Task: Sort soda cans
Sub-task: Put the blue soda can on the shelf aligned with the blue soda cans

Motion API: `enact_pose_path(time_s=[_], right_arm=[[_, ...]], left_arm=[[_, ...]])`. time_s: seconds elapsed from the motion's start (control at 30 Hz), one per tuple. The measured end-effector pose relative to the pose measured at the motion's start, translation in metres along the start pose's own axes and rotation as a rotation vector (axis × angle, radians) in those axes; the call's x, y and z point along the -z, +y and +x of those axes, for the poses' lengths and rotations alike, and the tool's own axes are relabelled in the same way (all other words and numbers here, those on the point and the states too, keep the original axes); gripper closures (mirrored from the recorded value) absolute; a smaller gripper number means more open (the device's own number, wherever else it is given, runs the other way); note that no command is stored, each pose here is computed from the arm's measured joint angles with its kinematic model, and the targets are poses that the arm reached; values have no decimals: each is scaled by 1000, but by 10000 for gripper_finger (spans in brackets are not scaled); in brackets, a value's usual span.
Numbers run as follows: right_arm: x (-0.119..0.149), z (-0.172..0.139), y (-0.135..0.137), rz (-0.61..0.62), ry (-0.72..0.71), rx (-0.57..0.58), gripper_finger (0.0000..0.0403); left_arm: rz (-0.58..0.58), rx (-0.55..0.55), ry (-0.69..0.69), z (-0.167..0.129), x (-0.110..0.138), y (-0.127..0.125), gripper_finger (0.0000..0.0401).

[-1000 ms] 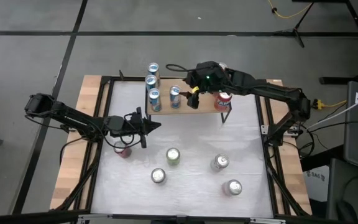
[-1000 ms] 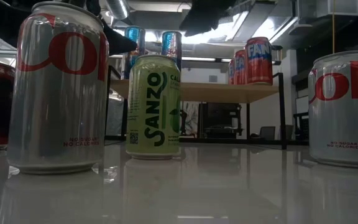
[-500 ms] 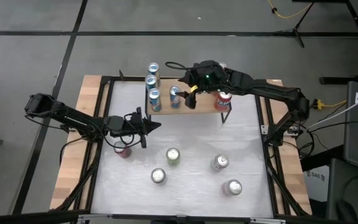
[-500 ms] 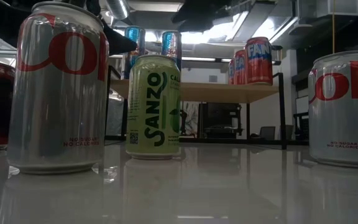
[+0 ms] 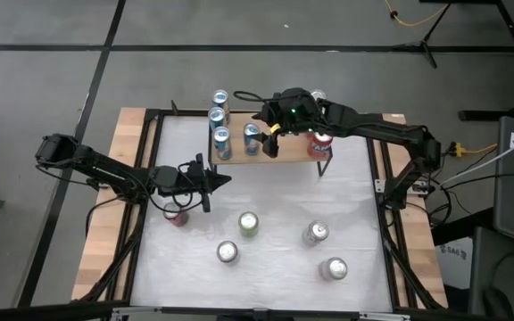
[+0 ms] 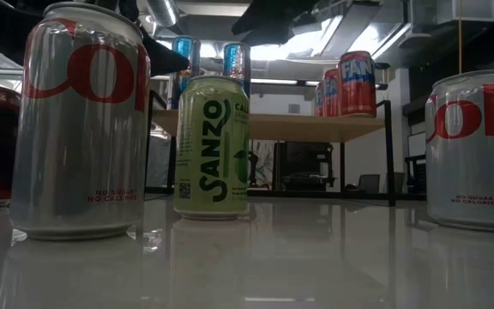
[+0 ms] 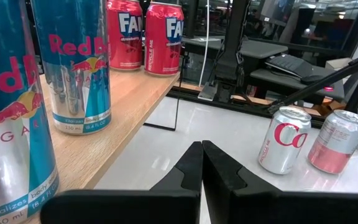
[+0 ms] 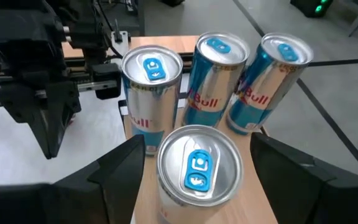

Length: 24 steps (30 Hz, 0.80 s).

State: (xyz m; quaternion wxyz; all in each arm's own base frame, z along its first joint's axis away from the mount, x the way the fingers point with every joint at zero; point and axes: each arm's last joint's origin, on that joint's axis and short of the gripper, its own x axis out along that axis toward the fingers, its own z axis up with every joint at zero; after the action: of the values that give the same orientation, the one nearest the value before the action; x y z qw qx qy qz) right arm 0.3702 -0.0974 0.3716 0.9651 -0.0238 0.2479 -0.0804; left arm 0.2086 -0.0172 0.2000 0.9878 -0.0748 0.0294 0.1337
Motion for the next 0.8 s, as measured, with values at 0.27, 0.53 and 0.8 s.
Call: enact_pose_path(time_s=[0.27, 0.53, 0.8], right_arm=[[4, 8, 0, 1, 21, -2, 123], [10, 18, 0, 2, 56, -6, 123], [12, 21, 0, -7, 61, -8, 123]], left_arm=[[0, 0, 0, 0, 0, 0, 401], [0, 0, 0, 0, 0, 0, 401], [0, 0, 1, 0, 0, 0, 401]])
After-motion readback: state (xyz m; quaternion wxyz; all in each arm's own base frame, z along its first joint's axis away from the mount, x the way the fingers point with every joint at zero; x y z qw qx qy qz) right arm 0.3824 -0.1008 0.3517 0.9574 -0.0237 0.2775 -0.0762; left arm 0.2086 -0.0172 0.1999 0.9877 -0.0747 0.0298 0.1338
